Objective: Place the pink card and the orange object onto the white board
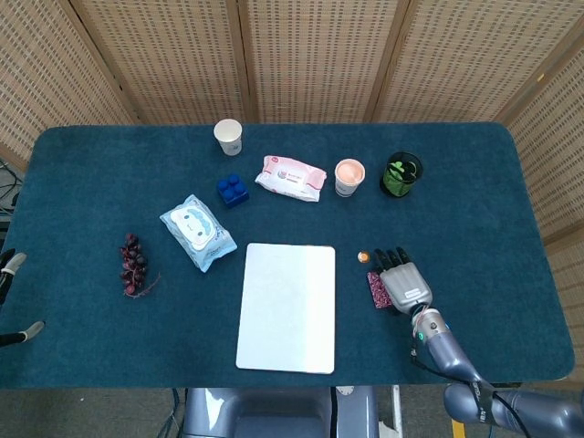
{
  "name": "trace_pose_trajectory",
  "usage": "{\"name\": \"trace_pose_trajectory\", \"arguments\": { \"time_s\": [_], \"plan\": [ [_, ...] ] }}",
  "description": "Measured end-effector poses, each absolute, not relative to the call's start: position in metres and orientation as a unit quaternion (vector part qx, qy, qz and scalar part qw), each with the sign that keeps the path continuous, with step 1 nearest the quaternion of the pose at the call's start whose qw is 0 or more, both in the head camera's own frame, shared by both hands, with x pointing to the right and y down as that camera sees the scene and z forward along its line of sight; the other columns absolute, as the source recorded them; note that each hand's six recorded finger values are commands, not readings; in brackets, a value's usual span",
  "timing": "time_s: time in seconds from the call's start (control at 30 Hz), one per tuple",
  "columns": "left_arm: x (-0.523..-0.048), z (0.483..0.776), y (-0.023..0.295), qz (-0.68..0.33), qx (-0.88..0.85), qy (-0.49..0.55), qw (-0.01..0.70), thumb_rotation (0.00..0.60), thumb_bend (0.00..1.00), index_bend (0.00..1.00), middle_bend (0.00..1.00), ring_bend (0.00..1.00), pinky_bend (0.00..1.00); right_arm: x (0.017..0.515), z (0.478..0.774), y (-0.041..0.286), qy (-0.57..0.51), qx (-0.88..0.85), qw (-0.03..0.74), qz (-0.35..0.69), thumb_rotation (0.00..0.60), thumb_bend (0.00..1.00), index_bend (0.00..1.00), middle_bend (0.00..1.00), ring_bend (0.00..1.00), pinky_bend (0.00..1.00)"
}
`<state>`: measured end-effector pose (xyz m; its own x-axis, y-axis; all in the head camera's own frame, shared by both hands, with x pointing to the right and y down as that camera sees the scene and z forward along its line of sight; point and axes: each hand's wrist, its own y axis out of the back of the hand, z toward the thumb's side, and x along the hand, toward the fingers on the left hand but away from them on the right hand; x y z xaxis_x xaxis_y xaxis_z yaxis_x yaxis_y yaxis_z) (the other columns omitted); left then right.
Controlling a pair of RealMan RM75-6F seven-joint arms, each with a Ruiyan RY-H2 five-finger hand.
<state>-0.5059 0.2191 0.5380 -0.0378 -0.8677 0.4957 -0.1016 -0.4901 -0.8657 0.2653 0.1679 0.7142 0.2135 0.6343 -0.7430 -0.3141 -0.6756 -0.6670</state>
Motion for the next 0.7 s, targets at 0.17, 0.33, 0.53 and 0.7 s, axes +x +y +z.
{"name": "trace_pose_trajectory", "arguments": {
  "time_s": [0.17,0.33,0.53,0.7],
  "plan": [
    [-0.506,0.537,0.219,-0.603,-0.617,0.395,0.317,0.6,0.0,0.0,0.0,0.0,0.0,0.261,0.71,0.169,-0.119,-0.683,0.386,0.609,0.6,0.26,0.5,0.0,0.0,0.0],
    [-0.507,0.537,0.219,-0.602,-0.618,0.395,0.316,0.6,0.0,0.0,0.0,0.0,0.0,0.253,0.704,0.169,-0.123,-0.688,0.39,0.599,0.6,0.26,0.5,0.0,0.0,0.0],
    [-0.506,0.537,0.219,-0.602,-0.619,0.394,0.315,0.6,0.0,0.0,0.0,0.0,0.0,0.228,0.688,0.164,-0.128,-0.702,0.399,0.575,0.6,0.26,0.5,0.0,0.0,0.0],
    [-0.507,0.537,0.219,-0.603,-0.619,0.394,0.314,0.6,0.0,0.0,0.0,0.0,0.0,0.193,0.675,0.156,-0.127,-0.711,0.414,0.554,0.6,0.26,0.5,0.0,0.0,0.0]
  ]
}}
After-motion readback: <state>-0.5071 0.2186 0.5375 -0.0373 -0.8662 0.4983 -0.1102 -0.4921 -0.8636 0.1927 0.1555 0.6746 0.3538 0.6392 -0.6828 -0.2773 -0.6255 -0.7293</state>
